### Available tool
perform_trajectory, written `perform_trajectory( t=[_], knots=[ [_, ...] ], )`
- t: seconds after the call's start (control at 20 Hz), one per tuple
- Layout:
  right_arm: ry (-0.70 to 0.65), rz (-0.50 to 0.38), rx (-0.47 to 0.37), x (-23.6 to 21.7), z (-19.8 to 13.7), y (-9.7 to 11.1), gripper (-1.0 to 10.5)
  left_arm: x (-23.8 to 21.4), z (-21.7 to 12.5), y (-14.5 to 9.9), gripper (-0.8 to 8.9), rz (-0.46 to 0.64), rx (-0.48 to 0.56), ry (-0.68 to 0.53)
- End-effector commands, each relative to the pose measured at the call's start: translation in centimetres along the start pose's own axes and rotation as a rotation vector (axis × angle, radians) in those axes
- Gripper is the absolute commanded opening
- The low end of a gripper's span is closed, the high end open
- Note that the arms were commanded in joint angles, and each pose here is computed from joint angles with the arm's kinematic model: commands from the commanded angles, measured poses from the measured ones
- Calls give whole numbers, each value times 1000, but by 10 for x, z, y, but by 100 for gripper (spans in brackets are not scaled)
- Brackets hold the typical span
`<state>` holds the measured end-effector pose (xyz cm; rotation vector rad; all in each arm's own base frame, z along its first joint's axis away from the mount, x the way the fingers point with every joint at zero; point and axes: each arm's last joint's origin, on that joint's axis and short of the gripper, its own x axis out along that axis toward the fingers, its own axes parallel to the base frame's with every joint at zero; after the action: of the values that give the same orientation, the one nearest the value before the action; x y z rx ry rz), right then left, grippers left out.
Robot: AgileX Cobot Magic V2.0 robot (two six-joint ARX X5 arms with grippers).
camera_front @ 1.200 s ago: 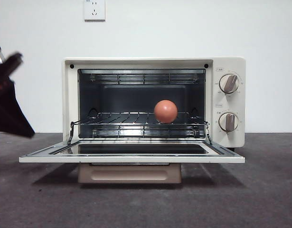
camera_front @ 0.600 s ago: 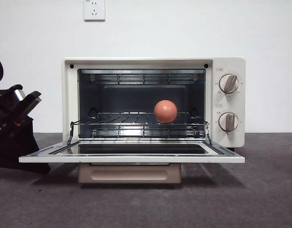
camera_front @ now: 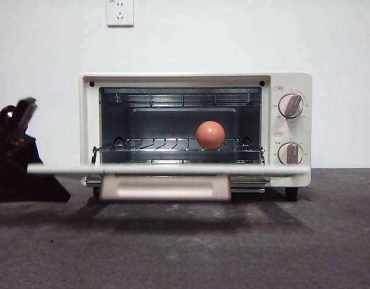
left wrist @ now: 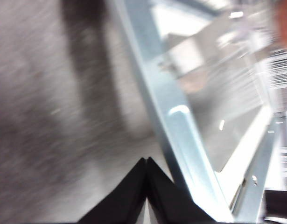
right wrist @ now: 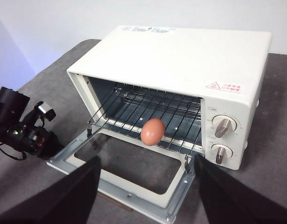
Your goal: Eggoven
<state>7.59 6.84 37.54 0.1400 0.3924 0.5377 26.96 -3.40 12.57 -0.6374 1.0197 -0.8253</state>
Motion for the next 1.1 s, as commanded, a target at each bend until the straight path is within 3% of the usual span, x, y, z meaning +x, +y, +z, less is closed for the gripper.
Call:
perform_trajectory(
  t=[0.05, 0.6, 0.85, 1.1],
  knots=[
    [-8, 8, 1, 0, 3, 2, 320, -2, 9, 0, 6, -77, -17, -35],
    [-6, 8, 12, 0, 3, 2, 320, -15, 53, -22, 6, -161, 49, -367],
    [8, 3, 9, 0, 1, 1, 320, -19, 56, -29, 7, -181, 73, -393],
    [28, -3, 5, 0, -1, 1, 319, -34, 56, -52, 7, -193, 115, -414]
  ],
)
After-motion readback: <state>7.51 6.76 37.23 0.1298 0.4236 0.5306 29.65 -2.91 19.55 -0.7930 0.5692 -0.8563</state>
